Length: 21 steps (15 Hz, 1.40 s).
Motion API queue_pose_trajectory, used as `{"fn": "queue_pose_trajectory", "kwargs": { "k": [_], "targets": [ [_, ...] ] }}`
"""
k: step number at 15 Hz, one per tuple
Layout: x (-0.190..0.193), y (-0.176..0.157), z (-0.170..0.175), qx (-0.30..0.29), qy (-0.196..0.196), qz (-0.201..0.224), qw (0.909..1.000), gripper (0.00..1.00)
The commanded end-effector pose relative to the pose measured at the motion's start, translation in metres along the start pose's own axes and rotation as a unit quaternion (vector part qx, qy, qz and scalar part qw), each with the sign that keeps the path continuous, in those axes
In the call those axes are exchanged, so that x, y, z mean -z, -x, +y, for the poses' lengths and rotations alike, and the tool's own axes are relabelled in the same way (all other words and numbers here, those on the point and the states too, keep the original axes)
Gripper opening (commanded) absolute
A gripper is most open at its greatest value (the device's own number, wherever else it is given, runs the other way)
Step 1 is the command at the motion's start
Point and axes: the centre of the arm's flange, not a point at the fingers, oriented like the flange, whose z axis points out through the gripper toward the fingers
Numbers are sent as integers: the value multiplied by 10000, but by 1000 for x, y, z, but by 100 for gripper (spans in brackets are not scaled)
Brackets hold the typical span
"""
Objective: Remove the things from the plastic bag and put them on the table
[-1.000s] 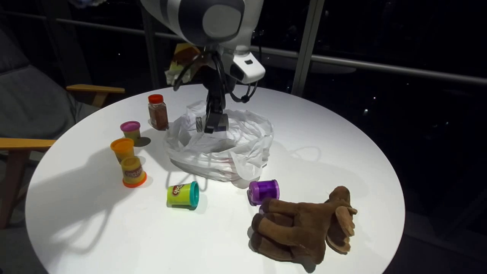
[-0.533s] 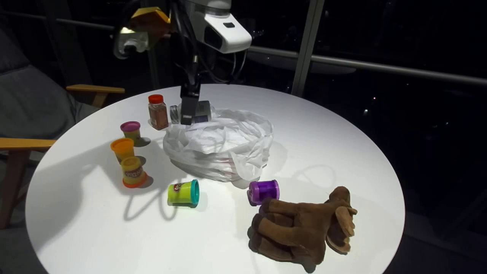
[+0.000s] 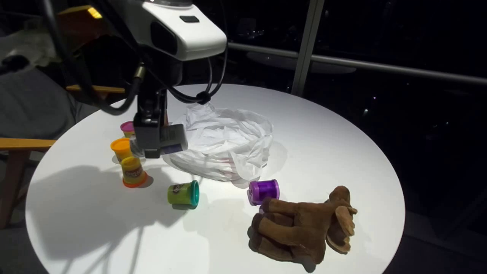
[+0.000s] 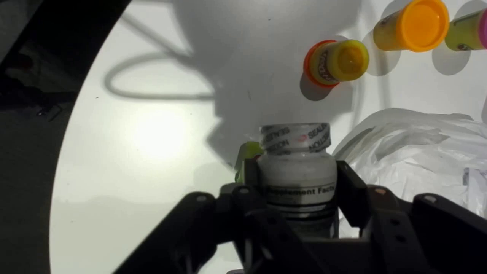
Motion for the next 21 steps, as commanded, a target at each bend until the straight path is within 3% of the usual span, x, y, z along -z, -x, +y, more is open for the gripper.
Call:
{"fn": "queue_pose_trajectory", "kwargs": {
  "k": [1, 4, 5, 9, 12, 16, 17, 18, 21],
  "targets": [
    [19, 14, 28, 219, 229, 363, 9988, 22],
    [21, 15, 40, 310, 532, 492, 9969, 22],
    [-37, -51, 10, 315, 591, 558, 9962, 22],
    [-76, -85, 9, 189, 848, 694, 9938, 22],
    [-121, -117, 2, 100, 1175, 474, 9919, 22],
    [-139, -134, -11, 153, 1230, 384, 9915, 22],
    [-127, -135, -15, 186, 1177, 435, 9919, 72],
    [-119, -132, -16, 211, 1128, 486, 9922, 73],
    [-84, -120, -13, 289, 1071, 681, 9915, 95]
  ]
}}
